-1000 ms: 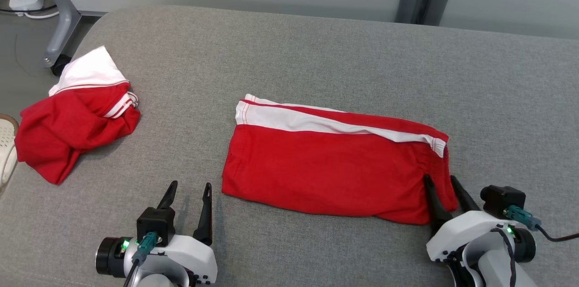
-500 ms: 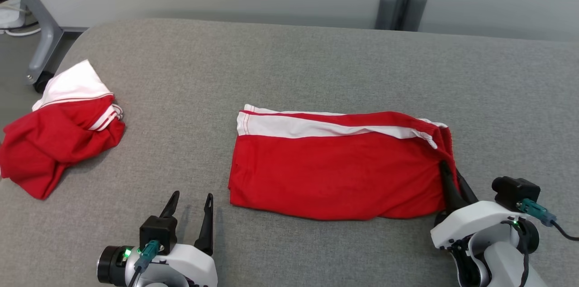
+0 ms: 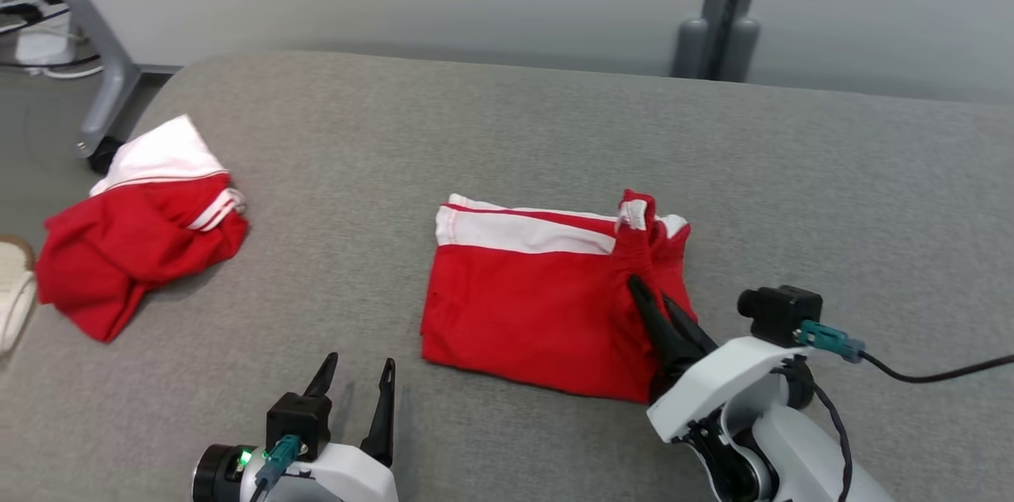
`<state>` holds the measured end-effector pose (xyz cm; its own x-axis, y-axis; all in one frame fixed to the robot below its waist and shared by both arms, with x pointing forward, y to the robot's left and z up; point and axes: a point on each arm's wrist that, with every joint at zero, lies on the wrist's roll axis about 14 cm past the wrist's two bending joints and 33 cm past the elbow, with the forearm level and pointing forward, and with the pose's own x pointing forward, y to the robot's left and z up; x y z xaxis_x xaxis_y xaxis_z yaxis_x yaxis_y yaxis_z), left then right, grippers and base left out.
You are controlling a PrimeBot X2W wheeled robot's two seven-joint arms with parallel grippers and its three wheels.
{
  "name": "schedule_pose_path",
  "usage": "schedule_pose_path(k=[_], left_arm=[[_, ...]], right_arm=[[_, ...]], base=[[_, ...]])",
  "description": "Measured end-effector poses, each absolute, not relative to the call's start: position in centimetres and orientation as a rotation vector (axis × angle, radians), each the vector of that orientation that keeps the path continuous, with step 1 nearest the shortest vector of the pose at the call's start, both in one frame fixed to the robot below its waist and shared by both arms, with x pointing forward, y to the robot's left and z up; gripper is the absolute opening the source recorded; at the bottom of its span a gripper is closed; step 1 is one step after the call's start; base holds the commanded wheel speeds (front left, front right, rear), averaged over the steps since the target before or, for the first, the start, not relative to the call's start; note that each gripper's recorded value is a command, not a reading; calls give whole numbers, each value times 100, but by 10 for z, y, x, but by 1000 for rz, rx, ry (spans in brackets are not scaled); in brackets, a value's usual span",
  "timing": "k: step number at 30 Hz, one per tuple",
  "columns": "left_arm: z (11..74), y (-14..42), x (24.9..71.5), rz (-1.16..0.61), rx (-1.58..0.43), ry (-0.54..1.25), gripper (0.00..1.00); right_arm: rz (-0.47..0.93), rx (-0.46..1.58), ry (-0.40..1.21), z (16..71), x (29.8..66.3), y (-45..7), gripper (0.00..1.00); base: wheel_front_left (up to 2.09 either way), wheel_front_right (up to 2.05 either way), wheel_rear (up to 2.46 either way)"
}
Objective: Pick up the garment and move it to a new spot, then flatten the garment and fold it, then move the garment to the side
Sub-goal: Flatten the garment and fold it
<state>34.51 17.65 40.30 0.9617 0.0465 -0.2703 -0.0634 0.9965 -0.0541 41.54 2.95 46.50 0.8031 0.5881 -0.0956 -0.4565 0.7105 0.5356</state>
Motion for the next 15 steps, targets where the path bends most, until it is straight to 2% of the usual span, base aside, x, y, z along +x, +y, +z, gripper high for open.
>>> schedule_pose_path(k=[6, 13, 14, 15], left_arm=[[403, 199, 325, 141, -71, 276, 100], [401, 225, 299, 244, -82, 287, 100], [401, 228, 295, 257, -85, 290, 100], [401, 228, 295, 257, -85, 290, 100]], right_arm=[[763, 504, 295, 477, 408, 88, 0], [866, 459, 346, 467, 406, 131, 0], [878, 462, 354, 466, 405, 137, 22], [878, 462, 354, 466, 405, 137, 22]], base=[[0, 0, 0], [0, 0, 0], [0, 0, 0], [0, 0, 0]])
